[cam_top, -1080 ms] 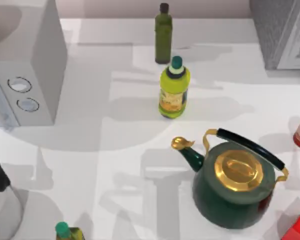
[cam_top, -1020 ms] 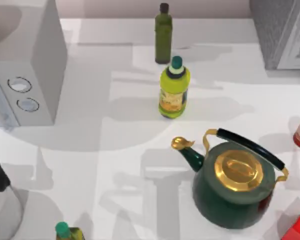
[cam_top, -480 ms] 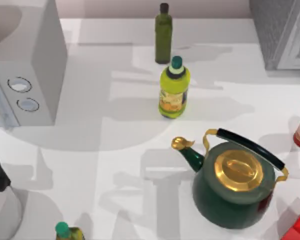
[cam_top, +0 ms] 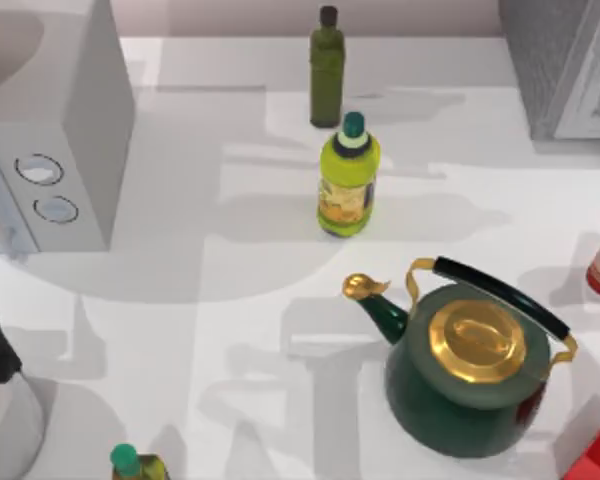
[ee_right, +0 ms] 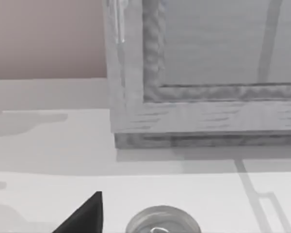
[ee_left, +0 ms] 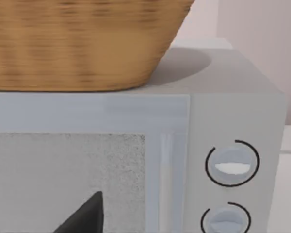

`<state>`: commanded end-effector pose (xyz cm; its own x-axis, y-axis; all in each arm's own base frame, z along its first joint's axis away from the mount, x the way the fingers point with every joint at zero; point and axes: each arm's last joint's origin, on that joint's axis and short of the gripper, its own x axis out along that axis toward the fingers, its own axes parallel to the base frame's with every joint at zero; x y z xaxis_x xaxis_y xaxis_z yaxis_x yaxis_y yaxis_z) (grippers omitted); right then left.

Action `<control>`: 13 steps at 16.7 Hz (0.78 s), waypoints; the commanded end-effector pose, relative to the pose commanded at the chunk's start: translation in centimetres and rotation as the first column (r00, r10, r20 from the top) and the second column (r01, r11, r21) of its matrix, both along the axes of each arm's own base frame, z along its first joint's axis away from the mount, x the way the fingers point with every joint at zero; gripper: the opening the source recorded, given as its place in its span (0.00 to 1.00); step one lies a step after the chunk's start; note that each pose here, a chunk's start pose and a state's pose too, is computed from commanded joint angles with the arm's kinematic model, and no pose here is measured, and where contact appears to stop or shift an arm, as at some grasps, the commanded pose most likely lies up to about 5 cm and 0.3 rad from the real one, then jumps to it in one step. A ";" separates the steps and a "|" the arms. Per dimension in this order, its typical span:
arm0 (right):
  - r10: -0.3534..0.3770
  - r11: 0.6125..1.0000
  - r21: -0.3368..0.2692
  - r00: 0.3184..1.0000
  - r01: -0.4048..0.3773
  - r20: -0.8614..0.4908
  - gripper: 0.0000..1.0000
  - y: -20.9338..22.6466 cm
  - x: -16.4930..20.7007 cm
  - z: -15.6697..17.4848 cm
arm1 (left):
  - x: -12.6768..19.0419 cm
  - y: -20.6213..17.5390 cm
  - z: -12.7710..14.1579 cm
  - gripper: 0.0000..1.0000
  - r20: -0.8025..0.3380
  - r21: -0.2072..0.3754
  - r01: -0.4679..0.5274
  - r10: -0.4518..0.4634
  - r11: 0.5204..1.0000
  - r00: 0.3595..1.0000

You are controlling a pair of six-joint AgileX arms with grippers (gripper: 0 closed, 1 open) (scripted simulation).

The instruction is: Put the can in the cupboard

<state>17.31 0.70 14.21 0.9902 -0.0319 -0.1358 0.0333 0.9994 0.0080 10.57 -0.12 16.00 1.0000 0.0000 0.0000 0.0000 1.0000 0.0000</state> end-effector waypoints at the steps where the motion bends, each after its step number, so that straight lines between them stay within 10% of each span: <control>1: 0.002 1.000 0.000 1.000 -0.002 -0.015 1.00 0.2 0.5 -0.6 | 0.0 0.0 0.0 1.00 0.000 0.000 0.000 0.000 1.000 1.000; 13: 0.023 1.000 0.000 0.988 -0.023 -0.152 1.00 1.7 2.6 -7.6 | 0.0 0.0 0.0 1.00 0.000 0.000 0.000 0.000 1.000 1.000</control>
<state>19.94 2.38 6.65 0.9585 -0.0102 -0.2849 0.0113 0.9999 0.0024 10.57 -0.12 16.00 1.0000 0.0000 0.0000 0.0000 1.0000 0.0000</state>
